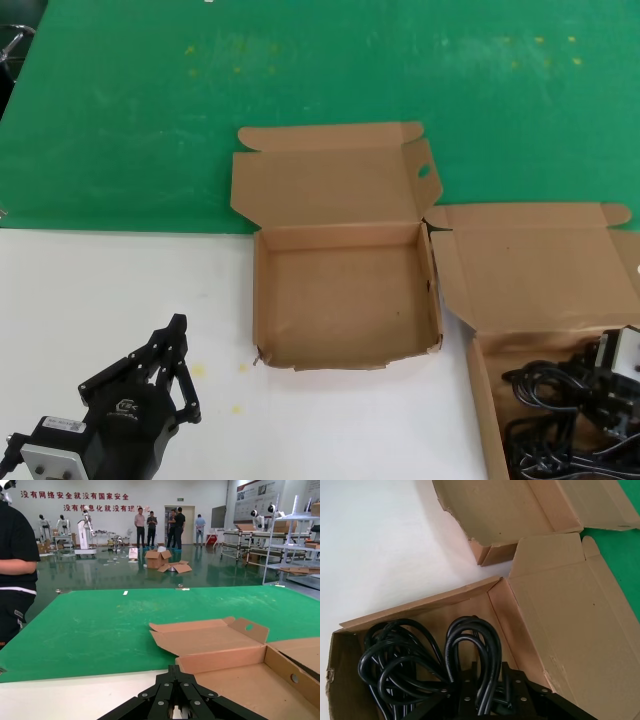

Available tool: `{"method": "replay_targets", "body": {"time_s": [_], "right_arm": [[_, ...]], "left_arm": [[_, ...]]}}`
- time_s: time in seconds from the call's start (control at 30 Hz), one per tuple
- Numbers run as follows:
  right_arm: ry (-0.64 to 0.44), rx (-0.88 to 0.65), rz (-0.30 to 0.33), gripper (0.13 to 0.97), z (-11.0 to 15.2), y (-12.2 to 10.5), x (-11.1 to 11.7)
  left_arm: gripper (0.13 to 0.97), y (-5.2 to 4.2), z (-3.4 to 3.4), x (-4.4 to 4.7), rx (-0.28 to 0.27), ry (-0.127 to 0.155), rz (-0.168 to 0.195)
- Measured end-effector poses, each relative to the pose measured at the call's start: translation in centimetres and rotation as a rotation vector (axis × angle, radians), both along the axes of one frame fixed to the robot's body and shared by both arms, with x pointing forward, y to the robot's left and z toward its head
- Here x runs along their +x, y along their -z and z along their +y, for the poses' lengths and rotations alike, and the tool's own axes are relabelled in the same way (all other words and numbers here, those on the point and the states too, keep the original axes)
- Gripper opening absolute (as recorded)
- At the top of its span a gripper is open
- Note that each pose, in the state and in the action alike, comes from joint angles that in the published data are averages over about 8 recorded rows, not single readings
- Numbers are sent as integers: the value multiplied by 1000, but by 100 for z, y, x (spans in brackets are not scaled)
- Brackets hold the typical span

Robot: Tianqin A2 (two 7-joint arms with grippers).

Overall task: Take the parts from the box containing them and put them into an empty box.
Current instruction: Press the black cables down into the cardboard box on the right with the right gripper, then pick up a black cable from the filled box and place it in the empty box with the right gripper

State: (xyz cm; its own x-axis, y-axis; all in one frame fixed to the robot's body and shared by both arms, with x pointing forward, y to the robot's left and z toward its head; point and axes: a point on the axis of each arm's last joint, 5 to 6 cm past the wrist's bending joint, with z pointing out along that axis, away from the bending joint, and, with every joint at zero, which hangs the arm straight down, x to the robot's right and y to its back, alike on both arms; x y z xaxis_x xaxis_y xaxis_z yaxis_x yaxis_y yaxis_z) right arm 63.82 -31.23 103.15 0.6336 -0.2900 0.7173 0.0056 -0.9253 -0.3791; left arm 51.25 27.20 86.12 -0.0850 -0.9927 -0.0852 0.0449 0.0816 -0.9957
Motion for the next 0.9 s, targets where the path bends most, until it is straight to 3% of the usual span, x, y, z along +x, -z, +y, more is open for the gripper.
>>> {"method": "replay_targets", "body": {"time_s": [0.27,0.43,0.9], "right_arm": [[2,11,-3,212,3,33,8],[-1,9,-11,198,23,-24,-33],[-23,-13,-61,184,186,-540,-265]], "left_arm": [[132,0,0,0,0,0,0],[132,0,0,0,0,0,0],[132,0,0,0,0,0,0]]}}
